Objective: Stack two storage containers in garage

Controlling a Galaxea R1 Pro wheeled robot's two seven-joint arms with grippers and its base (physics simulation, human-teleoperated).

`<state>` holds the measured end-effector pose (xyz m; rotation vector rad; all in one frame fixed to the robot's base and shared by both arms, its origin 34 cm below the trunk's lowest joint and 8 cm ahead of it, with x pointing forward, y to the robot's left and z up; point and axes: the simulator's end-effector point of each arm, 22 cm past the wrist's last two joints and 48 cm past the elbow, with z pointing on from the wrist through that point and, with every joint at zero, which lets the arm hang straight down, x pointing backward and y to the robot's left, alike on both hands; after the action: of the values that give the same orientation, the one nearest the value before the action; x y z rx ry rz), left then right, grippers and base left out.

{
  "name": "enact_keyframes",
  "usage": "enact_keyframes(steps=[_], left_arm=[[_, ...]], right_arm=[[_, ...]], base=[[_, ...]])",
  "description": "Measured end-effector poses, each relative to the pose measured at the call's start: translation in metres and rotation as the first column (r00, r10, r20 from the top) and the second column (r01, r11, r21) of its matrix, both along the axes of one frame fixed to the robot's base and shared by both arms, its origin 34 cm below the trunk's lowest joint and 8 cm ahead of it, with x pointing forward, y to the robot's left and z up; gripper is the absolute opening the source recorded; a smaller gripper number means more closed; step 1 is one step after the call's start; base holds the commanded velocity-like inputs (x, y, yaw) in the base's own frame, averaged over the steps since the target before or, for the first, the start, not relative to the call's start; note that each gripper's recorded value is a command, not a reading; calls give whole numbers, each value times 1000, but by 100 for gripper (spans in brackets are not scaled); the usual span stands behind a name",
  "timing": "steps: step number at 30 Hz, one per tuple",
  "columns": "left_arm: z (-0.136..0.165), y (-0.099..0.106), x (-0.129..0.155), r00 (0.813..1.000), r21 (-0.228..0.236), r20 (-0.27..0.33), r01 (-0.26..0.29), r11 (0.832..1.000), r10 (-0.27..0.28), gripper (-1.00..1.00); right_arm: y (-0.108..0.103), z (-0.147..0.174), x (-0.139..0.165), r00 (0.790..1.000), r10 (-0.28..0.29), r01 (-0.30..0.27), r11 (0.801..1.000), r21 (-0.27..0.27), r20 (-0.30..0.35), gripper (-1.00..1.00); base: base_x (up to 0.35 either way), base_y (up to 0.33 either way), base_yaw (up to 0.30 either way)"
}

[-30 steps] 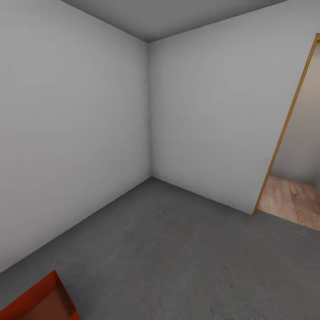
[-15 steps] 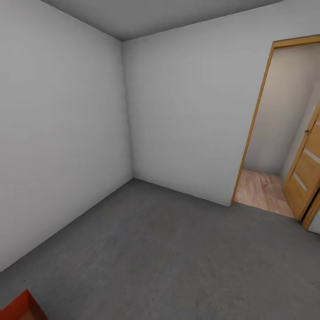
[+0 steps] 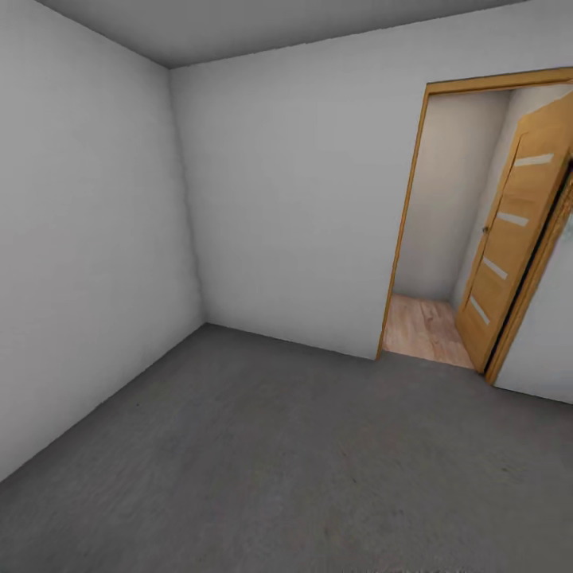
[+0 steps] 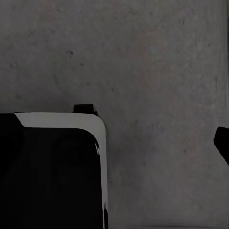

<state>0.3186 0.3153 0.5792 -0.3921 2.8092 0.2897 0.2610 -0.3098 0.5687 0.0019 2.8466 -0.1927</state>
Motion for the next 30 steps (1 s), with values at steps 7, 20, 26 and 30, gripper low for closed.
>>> enact_keyframes(steps=[7,20,26,30], left_arm=[[0,0,0,1000,0,0,0,1000,0,100],[0,0,0,1000,0,0,0,1000,0,100],[0,0,0,1000,0,0,0,1000,0,100],[0,0,0,1000,0,0,0,1000,0,100]], right_arm=[[0,0,0,1000,0,0,1000,0,0,100],[-1,0,0,1000,-1,1,1000,-1,0,100],[0,0,0,1000,0,0,1000,-1,-1,100],[0,0,0,1000,0,0,1000,0,-1,100]], base=[[0,0,-300],[0,0,-300],[0,0,-300],[0,0,-300]])
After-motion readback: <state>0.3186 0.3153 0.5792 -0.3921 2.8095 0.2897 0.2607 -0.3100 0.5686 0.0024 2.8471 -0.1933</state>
